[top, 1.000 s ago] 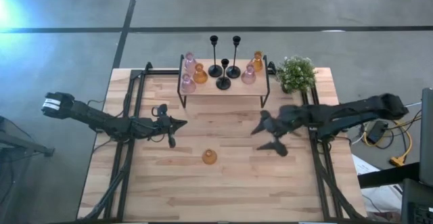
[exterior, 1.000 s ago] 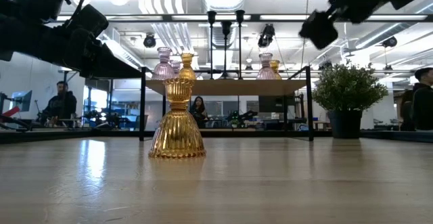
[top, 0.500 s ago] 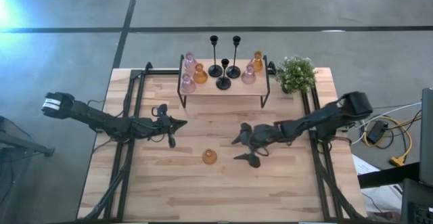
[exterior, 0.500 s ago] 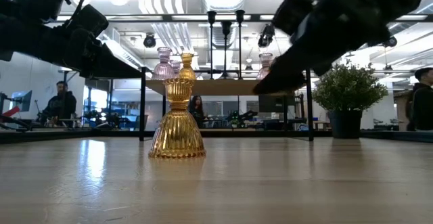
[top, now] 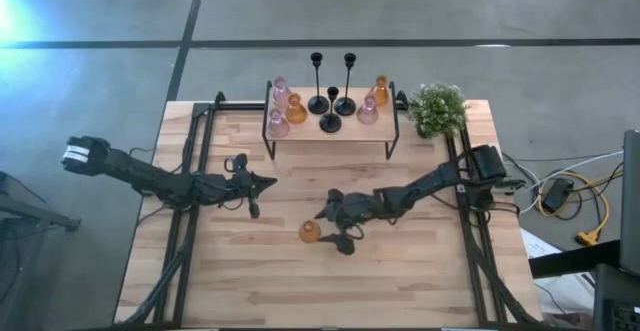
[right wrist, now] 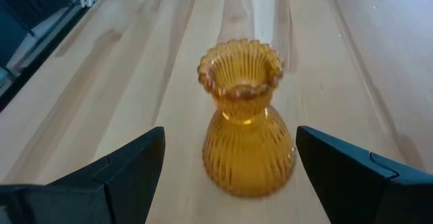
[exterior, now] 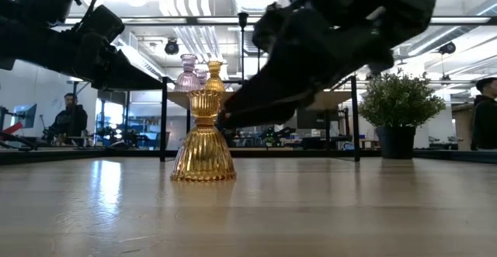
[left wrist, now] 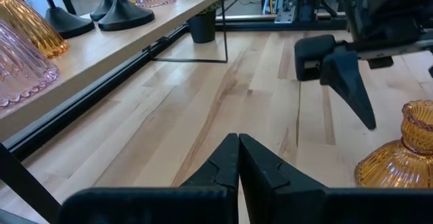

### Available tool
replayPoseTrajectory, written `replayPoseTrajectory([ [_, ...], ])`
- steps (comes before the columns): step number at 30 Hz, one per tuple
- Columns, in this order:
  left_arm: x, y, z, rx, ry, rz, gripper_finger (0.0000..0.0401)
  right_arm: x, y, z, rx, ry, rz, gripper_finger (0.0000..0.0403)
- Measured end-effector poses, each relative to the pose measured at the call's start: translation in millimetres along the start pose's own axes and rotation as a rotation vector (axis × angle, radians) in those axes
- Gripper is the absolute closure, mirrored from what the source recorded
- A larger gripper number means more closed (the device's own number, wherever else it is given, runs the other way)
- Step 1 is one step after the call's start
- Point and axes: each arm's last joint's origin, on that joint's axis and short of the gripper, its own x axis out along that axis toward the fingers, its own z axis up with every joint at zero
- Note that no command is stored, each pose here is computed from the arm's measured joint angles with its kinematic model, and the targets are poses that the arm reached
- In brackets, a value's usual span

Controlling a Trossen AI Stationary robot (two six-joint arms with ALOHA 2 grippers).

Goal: Pick & Place candle stick holders
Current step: Put the orange glass candle holder on the shelf

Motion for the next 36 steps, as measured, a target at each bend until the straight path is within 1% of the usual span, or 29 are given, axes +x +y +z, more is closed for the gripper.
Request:
replayPoseTrajectory([
  [7,0.0,0.0,-0.8,0.004,0.008,0.000,0.0387,27.6,0.1,8.5,-0.005,-0.007,0.002,0.0078],
  [10,0.0,0.1,-1.6,0.008,0.015,0.001,0.0387,37.0,0.2,11.6,-0.001,0.018,-0.003,0.0079],
  [13,0.0,0.0,-1.5,0.007,0.014,0.000,0.0387,42.4,-0.4,13.6,-0.003,0.062,-0.014,0.0096],
  [17,0.0,0.1,-2.0,0.010,0.019,0.000,0.0387,47.9,-0.4,18.3,-0.018,0.075,-0.019,0.0142],
  [25,-0.1,0.2,-3.5,0.018,0.034,0.001,0.0387,51.0,-0.1,21.6,-0.016,0.088,-0.024,0.0275],
  [31,0.0,0.2,-3.9,0.019,0.037,0.001,0.0387,45.9,0.6,23.2,-0.013,0.108,-0.026,0.0275],
  [36,-0.1,0.2,-4.8,0.024,0.045,0.001,0.0387,31.9,2.5,33.0,0.023,0.139,-0.036,0.0275],
])
